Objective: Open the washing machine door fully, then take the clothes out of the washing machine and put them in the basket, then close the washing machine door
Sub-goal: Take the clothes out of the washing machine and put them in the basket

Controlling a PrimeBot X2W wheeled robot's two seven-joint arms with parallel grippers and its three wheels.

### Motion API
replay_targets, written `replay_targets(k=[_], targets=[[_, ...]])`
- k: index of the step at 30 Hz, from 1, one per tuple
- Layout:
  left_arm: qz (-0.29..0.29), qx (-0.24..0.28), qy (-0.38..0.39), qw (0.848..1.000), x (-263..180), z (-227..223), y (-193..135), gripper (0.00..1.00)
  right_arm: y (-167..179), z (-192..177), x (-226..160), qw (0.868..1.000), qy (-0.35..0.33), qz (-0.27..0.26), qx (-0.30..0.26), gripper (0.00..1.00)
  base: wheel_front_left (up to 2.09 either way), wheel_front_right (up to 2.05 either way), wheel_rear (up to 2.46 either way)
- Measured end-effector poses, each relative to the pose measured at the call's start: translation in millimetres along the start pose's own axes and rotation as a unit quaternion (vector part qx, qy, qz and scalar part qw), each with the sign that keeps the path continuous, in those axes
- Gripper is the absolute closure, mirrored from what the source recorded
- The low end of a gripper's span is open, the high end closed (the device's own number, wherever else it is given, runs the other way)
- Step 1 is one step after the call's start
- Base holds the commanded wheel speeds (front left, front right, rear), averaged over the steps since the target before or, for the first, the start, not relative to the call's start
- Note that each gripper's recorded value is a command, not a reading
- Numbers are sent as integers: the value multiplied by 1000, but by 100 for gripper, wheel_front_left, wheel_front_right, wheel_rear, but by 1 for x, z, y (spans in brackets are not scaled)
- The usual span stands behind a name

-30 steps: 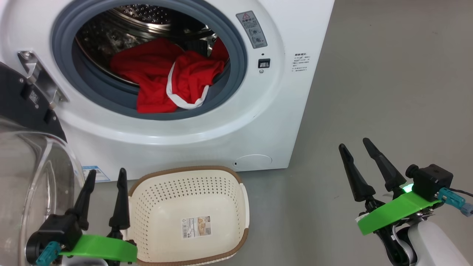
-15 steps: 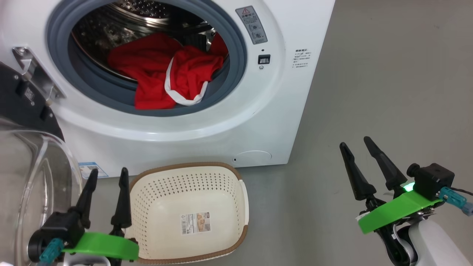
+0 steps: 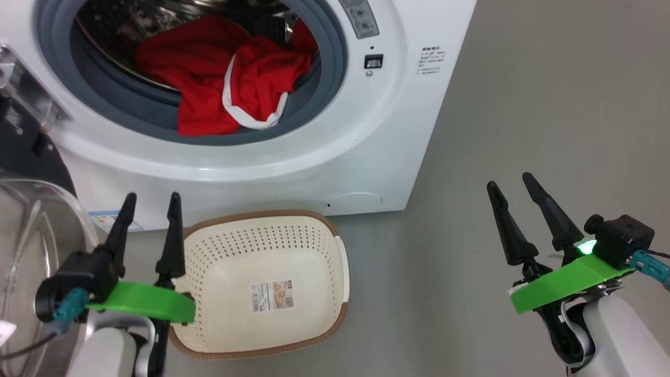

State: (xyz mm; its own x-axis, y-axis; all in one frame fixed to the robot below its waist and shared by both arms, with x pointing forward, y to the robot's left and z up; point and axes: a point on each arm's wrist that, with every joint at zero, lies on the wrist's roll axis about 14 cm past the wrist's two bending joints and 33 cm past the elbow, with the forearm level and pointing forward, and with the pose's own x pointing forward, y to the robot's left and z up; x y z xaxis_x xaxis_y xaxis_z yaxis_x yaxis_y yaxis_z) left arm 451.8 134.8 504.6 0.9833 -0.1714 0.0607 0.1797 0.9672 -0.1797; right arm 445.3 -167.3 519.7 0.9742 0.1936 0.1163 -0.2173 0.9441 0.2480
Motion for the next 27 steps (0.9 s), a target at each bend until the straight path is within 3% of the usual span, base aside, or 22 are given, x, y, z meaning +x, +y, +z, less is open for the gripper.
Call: replay_targets(k=[27], targets=[[-37,15,66,997,112,-41,-7,0,-30,-37,18,999,31,-38,5,0,0,0,0]])
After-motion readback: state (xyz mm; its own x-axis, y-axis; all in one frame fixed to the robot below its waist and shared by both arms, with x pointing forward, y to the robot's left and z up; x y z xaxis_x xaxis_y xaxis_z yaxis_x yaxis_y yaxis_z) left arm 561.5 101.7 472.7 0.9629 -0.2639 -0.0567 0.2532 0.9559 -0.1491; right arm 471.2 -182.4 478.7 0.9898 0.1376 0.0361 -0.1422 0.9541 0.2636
